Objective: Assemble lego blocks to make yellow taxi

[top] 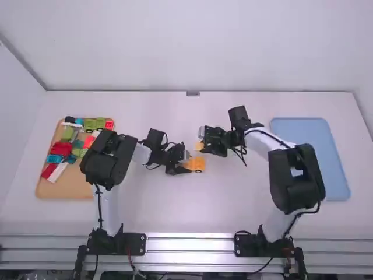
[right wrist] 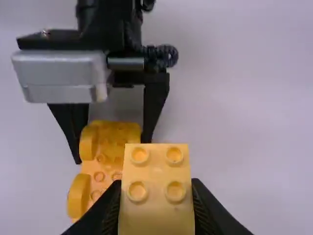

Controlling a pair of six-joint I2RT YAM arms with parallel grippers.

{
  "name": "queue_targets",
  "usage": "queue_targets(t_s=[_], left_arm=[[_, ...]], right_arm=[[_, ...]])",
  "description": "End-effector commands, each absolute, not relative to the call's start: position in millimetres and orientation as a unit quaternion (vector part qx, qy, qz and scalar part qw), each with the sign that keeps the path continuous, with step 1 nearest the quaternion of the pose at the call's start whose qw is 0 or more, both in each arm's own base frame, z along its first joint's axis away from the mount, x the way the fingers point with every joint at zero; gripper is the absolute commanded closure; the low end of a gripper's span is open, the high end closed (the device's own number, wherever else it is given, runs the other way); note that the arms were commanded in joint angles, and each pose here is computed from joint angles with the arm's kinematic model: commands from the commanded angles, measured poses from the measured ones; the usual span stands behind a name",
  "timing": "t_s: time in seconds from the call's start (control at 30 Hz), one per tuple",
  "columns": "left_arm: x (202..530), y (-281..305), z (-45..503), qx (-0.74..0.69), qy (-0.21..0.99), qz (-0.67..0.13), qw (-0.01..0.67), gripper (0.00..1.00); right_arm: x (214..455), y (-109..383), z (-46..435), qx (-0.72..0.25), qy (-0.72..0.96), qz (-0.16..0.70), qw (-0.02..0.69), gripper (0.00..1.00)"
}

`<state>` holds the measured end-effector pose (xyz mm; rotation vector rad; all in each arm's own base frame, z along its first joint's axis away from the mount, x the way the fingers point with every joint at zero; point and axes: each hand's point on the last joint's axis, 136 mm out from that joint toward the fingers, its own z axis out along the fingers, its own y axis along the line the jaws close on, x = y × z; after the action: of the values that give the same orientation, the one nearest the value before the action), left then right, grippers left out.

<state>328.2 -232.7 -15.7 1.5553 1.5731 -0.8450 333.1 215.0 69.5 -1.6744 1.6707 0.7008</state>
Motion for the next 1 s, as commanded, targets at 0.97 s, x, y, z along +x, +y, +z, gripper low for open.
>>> queue_targets(t_s=[0.97], left_arm=[[322.8,-234.5,-13.1,0.598,0.616,-0.355,0.371,0.48]], right_arm=[[298.6,222.5,13.1,-0.601,0.65,0.328,0.329,1.0]])
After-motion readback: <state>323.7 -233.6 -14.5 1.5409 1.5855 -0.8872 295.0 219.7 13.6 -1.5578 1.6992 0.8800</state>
